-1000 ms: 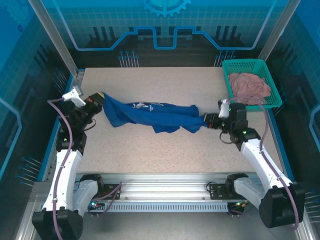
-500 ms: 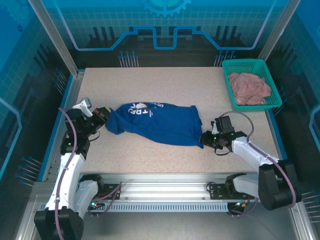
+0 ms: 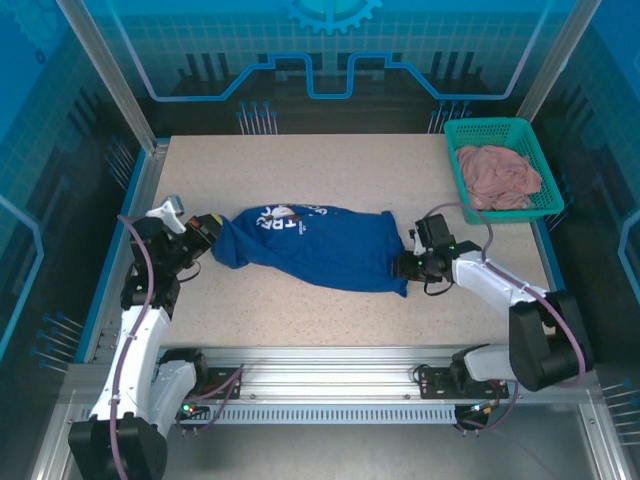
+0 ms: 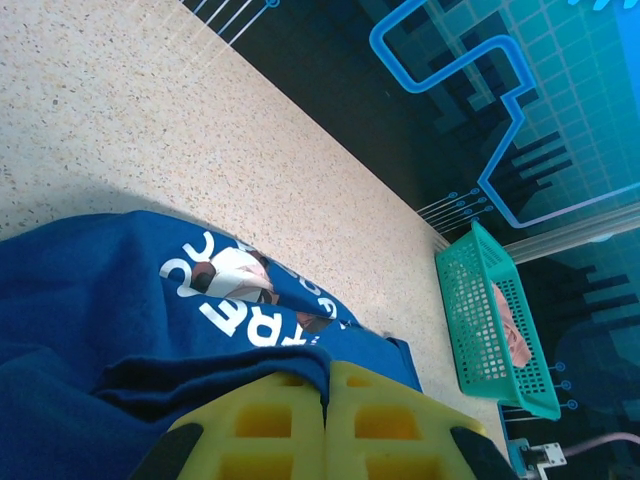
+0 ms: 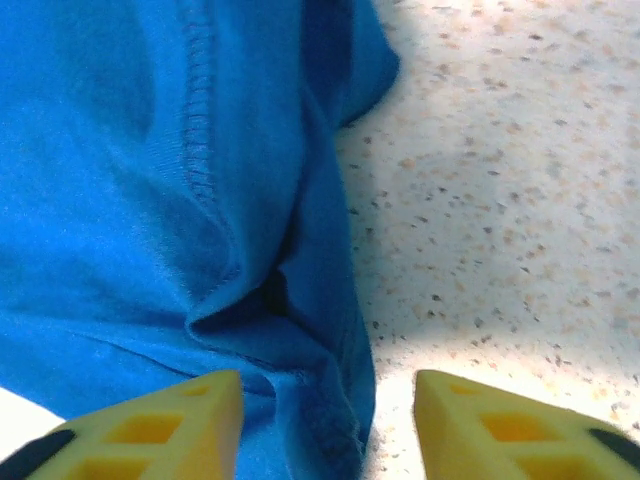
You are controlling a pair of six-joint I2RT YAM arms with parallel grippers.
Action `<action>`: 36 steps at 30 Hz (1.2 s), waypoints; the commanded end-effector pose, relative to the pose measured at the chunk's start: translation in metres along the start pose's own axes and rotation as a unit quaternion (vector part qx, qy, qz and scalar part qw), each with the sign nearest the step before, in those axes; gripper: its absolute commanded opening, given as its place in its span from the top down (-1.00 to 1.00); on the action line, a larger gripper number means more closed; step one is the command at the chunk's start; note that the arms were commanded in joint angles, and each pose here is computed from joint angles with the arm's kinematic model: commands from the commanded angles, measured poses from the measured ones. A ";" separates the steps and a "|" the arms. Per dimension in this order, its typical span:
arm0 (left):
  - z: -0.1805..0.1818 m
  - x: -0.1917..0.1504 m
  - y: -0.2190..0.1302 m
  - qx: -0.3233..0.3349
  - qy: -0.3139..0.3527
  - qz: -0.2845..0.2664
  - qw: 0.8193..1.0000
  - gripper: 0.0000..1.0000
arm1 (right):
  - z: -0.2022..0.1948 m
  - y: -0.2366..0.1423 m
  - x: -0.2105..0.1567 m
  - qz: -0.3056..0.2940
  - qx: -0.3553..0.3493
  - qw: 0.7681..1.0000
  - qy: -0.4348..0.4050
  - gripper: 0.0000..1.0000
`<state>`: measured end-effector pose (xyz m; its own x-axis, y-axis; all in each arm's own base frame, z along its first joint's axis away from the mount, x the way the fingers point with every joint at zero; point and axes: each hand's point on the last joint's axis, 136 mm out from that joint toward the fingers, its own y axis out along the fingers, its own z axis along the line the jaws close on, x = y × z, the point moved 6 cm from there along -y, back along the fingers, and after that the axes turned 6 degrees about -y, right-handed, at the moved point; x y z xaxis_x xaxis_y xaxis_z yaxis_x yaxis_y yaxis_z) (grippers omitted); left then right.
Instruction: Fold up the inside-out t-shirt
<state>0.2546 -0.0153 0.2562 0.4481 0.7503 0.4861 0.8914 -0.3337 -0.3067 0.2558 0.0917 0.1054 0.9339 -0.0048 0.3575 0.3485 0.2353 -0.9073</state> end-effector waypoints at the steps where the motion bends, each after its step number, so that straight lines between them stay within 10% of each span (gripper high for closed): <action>1: -0.002 0.001 -0.001 -0.013 0.006 -0.001 1.000 1.00 | 0.013 0.000 0.000 0.021 -0.020 0.998 -0.062 -0.09; 18: -0.003 0.009 -0.007 0.008 -0.001 -0.028 1.000 1.00 | 0.022 0.022 0.010 0.055 -0.220 0.967 -0.119 -0.12; 36: -0.029 0.060 -0.031 0.027 -0.009 -0.086 0.996 1.00 | 0.009 -0.009 0.037 -0.011 -0.101 0.993 -0.055 0.46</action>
<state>0.2535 0.0251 0.3188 0.2632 0.8055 0.5309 0.9549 -0.1394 -0.2620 0.2893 0.0887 0.1204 0.9242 0.0962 0.3695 0.3771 -0.0792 -0.9228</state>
